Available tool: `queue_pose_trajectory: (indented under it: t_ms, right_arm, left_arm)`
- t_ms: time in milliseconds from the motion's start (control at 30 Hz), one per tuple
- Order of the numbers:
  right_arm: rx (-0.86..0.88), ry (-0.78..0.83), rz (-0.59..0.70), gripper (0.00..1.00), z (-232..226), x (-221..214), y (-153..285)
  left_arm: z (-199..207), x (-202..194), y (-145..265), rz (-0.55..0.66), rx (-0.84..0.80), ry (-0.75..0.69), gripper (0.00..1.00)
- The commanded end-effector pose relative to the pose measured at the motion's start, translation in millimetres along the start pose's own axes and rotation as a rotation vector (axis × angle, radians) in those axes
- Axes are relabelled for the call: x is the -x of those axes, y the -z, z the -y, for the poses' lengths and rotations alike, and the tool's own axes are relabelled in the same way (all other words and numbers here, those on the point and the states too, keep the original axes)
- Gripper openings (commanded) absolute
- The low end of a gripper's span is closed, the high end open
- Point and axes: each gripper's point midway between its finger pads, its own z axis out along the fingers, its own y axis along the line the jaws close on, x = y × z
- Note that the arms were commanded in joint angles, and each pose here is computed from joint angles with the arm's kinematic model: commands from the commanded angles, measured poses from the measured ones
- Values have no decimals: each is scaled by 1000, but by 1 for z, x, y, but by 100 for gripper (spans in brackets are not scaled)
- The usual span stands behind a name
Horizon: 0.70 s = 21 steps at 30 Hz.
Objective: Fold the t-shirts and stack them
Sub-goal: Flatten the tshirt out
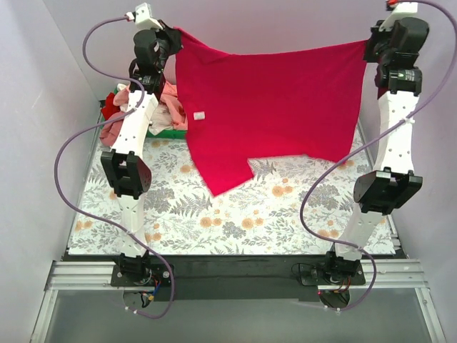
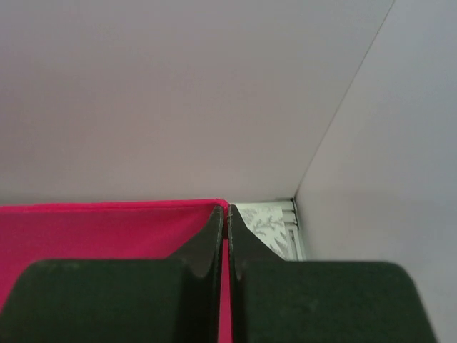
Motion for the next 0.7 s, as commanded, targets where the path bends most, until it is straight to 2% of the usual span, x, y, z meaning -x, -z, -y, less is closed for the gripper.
queue_pose_trajectory:
  t_ms: [0, 33, 67, 133, 167, 233, 267, 300, 333, 367, 400, 467, 500, 533, 567, 600, 633, 667]
  right_arm:
    - [79, -62, 403, 1, 18, 132, 65]
    - [85, -82, 405, 1, 25, 125, 61]
    - [105, -78, 424, 1, 32, 131, 76]
    - [125, -98, 375, 1, 37, 108, 72]
    - [130, -88, 367, 1, 37, 104, 80]
    - [149, -61, 329, 1, 34, 86, 81]
    - [179, -63, 277, 1, 27, 59, 80]
    - [193, -54, 253, 1, 24, 47, 81]
    - [207, -49, 222, 1, 20, 29, 80]
    - [240, -49, 175, 1, 12, 1, 84]
    - [262, -52, 140, 1, 7, -21, 86]
    - [270, -43, 119, 1, -1, -42, 103]
    - [268, -80, 37, 1, -4, -92, 101]
    - [261, -94, 5, 1, -5, -111, 106]
    - [244, -98, -7, 1, -7, -122, 118]
    - [236, -130, -85, 1, -10, -164, 122]
    - [199, -145, -121, 1, -7, -184, 127]
    - [175, -155, -125, 1, -7, -191, 137]
  left_arm:
    - [98, 163, 60, 376, -312, 42, 0]
    - [104, 168, 67, 379, -335, 40, 0]
    - [103, 160, 66, 352, -338, 45, 0]
    - [112, 168, 83, 348, -370, 32, 0]
    - [98, 138, 75, 274, -335, 35, 0]
    - [99, 130, 95, 225, -342, 26, 0]
    - [98, 122, 104, 208, -349, 17, 0]
    - [67, 59, 100, 84, -290, 31, 0]
    - [75, 72, 126, 115, -316, 23, 0]
    - [71, 63, 135, 120, -314, 17, 0]
    - [41, 6, 141, 13, -237, 35, 0]
    - [27, -8, 171, -2, -167, 47, 0]
    - [19, -21, 183, -20, -129, 71, 0]
    - [-5, -71, 201, -117, -70, 109, 0]
    - [-1, -75, 219, -121, -72, 135, 0]
    - [-7, -91, 231, -157, -46, 159, 0]
    - [-25, -139, 254, -277, 22, 190, 0]
    - [-37, -140, 268, -258, 108, 213, 0]
